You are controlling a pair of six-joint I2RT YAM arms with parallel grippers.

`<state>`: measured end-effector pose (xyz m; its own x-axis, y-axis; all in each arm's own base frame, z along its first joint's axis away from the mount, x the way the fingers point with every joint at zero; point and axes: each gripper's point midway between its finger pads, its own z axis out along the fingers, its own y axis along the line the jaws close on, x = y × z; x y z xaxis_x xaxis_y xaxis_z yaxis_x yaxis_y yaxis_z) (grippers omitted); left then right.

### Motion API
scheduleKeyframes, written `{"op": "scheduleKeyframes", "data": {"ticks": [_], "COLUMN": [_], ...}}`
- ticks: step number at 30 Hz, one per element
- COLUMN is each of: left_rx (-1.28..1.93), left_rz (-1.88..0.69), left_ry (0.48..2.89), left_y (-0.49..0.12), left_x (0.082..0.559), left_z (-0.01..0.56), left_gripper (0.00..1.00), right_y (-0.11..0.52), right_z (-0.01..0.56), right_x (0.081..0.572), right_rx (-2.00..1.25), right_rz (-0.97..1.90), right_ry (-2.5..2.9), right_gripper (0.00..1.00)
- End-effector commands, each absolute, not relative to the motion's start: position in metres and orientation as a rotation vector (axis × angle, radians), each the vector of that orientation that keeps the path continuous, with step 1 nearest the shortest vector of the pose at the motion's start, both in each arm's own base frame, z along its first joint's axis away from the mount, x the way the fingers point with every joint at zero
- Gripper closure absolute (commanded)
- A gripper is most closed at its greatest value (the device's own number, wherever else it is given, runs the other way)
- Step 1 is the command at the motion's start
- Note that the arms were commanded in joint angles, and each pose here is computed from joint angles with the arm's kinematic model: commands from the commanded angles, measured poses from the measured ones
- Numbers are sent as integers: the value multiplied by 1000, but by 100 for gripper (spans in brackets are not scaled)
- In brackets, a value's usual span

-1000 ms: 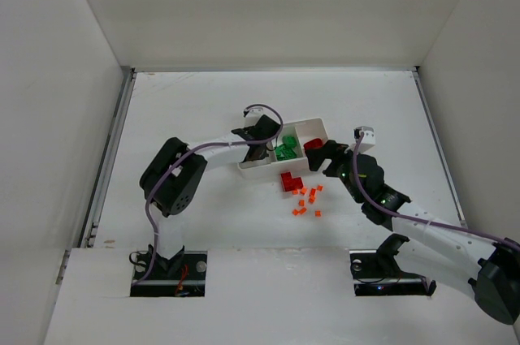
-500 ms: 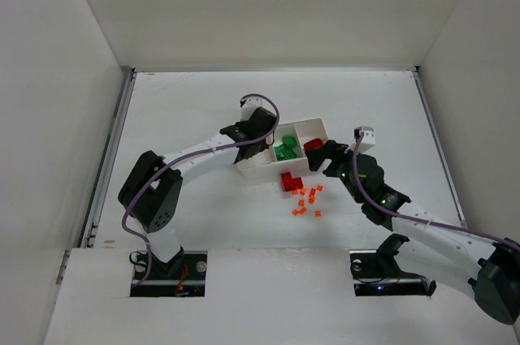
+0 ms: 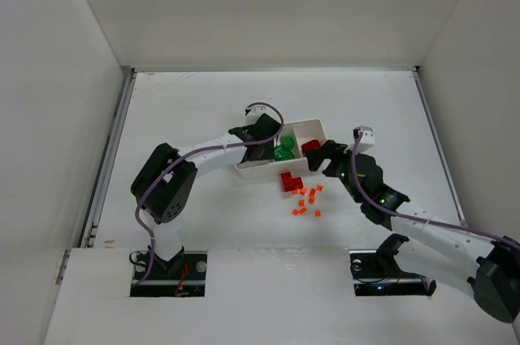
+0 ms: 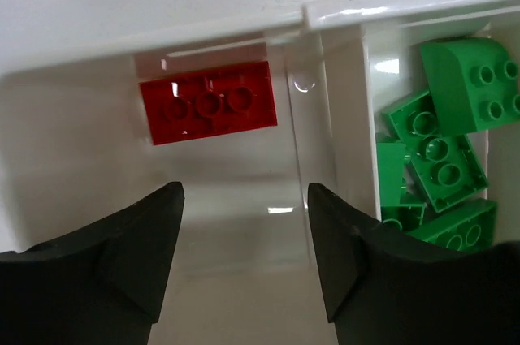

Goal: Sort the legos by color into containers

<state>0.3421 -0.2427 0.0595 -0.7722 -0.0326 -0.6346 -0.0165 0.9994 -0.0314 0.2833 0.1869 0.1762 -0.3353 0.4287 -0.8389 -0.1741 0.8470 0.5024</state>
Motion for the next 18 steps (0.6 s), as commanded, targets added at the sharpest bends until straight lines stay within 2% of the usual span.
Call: {"op": "scheduleKeyframes", "data": {"ticks": [1, 3, 11, 18], "left_rx": [-91, -110, -202, -245], "left_rz": [-64, -74, 19, 28], "left_ry": [2433, 2422, 2331, 2249], "left_y": [-247, -250, -235, -233], "left_x": [352, 356, 367, 374], "left_z": [63, 59, 37, 25], "left_gripper": [37, 34, 34, 47], "right_y": [194, 194, 196, 199], "right_z": [199, 198, 198, 200], "right_x": [288, 288, 288, 287], "right_rx": [194, 194, 186, 179], "right_rz": [668, 667, 670, 681], "right_ry": [1747, 1748, 1750, 1743], "right_gripper": [10, 10, 10, 10]}}
